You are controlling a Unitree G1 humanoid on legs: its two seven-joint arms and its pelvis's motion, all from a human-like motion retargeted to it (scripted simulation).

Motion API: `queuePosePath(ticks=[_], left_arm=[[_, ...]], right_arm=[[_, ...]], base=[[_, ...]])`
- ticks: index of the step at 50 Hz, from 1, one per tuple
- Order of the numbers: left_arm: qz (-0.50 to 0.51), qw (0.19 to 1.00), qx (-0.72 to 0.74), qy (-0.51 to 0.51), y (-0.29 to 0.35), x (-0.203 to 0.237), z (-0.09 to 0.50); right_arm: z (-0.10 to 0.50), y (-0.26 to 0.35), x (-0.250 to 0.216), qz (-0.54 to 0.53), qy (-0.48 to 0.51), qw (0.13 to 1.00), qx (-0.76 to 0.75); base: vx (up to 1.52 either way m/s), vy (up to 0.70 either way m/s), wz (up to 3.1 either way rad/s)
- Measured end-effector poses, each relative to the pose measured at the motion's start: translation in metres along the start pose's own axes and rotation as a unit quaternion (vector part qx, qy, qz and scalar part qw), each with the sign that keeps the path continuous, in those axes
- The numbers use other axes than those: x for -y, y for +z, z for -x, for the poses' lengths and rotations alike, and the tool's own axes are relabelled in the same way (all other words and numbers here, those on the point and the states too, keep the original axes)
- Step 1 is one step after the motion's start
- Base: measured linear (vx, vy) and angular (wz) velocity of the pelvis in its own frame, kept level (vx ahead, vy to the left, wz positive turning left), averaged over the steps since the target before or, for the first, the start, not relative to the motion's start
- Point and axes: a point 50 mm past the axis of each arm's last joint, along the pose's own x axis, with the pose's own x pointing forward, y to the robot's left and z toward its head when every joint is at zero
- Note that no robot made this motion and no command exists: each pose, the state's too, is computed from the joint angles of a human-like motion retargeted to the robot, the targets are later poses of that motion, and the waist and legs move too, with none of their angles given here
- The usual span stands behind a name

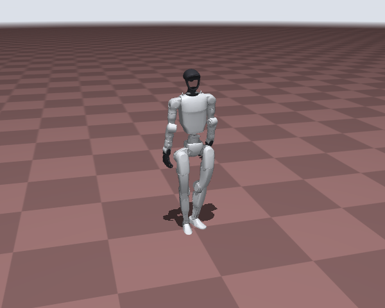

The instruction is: Upper body actions

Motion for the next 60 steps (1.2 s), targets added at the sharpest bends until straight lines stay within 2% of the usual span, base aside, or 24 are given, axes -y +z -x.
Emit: queuePosePath(ticks=[5,10,14,18,22,33,38,60], left_arm=[[-0.061,0.998,-0.006,0.013,0.013,-0.008,0.005],[-0.161,0.980,0.050,0.102,0.051,-0.022,0.016],[-0.181,0.973,0.092,0.108,0.068,-0.019,0.020],[-0.163,0.980,0.099,0.064,0.072,-0.008,0.019],[-0.156,0.981,0.097,0.055,0.071,-0.005,0.018],[-0.141,0.985,0.078,0.057,0.060,-0.010,0.016],[-0.124,0.989,0.069,0.045,0.055,-0.009,0.014],[-0.167,0.982,0.063,0.058,0.059,-0.008,0.015]], right_arm=[[0.002,0.017,-0.001,0.047,-0.003,0.999,0.011],[0.004,0.038,-0.004,0.164,-0.033,0.985,0.037],[0.005,0.047,-0.004,0.274,-0.076,0.958,0.030],[0.007,0.053,0.000,0.338,-0.109,0.934,0.026],[0.007,0.052,0.002,0.328,-0.100,0.939,0.023],[0.004,0.033,-0.001,0.195,-0.047,0.980,0.015],[0.003,0.030,-0.002,0.166,-0.037,0.985,0.019],[0.005,0.038,0.000,0.252,-0.068,0.965,0.017]], base=[[-0.01,0.00,-0.51],[-0.03,-0.01,0.98],[-0.01,0.01,0.98],[-0.01,0.01,0.42],[0.00,0.00,0.05],[0.00,0.00,-0.41],[0.00,0.00,-0.33],[0.00,0.00,0.00]])
